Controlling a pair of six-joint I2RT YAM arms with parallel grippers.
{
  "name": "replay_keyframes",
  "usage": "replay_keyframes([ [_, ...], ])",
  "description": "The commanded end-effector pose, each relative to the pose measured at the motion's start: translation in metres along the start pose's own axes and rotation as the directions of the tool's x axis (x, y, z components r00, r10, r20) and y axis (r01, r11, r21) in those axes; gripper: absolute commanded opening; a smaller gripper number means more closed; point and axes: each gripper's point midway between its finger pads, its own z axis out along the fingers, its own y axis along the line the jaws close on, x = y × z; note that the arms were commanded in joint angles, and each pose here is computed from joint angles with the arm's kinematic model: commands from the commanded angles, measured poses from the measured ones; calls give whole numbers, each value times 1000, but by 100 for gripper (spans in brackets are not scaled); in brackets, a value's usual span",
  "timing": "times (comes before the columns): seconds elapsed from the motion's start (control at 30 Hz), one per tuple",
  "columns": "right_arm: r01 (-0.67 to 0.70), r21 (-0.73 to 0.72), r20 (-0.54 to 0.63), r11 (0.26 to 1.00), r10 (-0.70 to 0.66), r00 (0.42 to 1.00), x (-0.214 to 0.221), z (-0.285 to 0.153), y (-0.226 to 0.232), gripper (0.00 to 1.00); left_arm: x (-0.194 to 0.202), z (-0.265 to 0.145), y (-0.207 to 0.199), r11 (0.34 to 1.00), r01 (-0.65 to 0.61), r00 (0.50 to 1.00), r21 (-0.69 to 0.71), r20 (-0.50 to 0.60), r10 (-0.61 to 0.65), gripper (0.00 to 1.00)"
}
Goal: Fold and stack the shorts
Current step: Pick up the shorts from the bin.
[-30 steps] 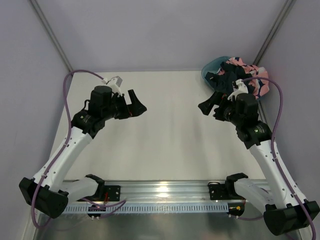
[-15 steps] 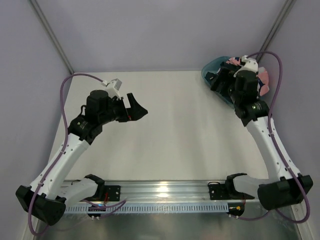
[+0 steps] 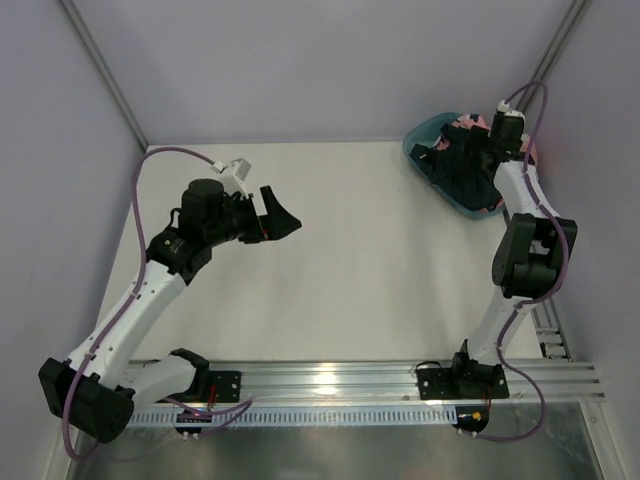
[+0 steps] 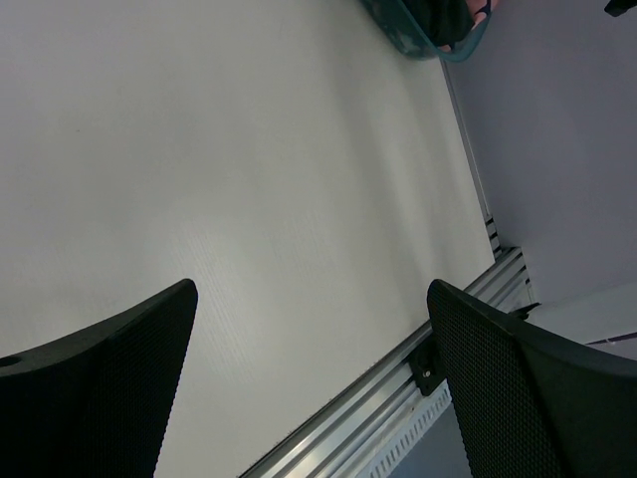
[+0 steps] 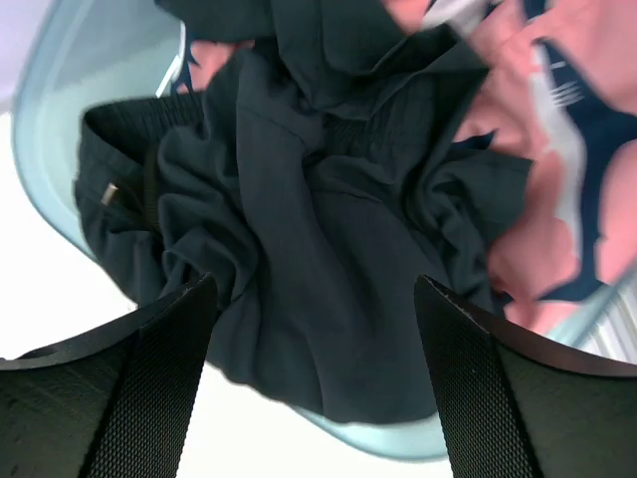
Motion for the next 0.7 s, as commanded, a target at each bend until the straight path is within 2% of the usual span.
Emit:
replay_keyframes([
  [0.0,57,-82,-2,995,-58,998,-7,19,14,83,1,14,2,1000,11,1000,21,-7,-11,99],
  [0.13,70,-71,-42,995,-73,996,5,48,10,76,2,23,5,1000,19,1000,18,-23,-19,97],
  [0.23,82,-72,-38,994,-85,996,2,57,11,48,2,28,6,999,25,999,21,-32,-24,96],
  [0.27,96,-75,-26,993,-98,995,-3,57,12,37,2,29,7,999,28,999,15,-35,-28,96],
  [0.3,105,-75,-18,992,-106,994,-7,55,12,21,2,30,8,999,30,999,12,-34,-30,96],
  [0.4,145,-152,34,978,-142,989,-35,36,27,4,3,30,3,998,48,998,34,-44,-47,96],
  [0.53,174,-187,164,967,-144,976,-97,-17,40,4,4,33,3,997,61,997,37,-42,-59,95],
  [0.63,211,-240,278,948,-142,950,-144,-84,55,4,-5,31,19,998,-3,1000,-57,-13,2,97],
  [0.67,231,-278,327,933,-134,935,-161,-121,63,4,-9,30,25,995,-19,1000,-96,-1,19,98],
])
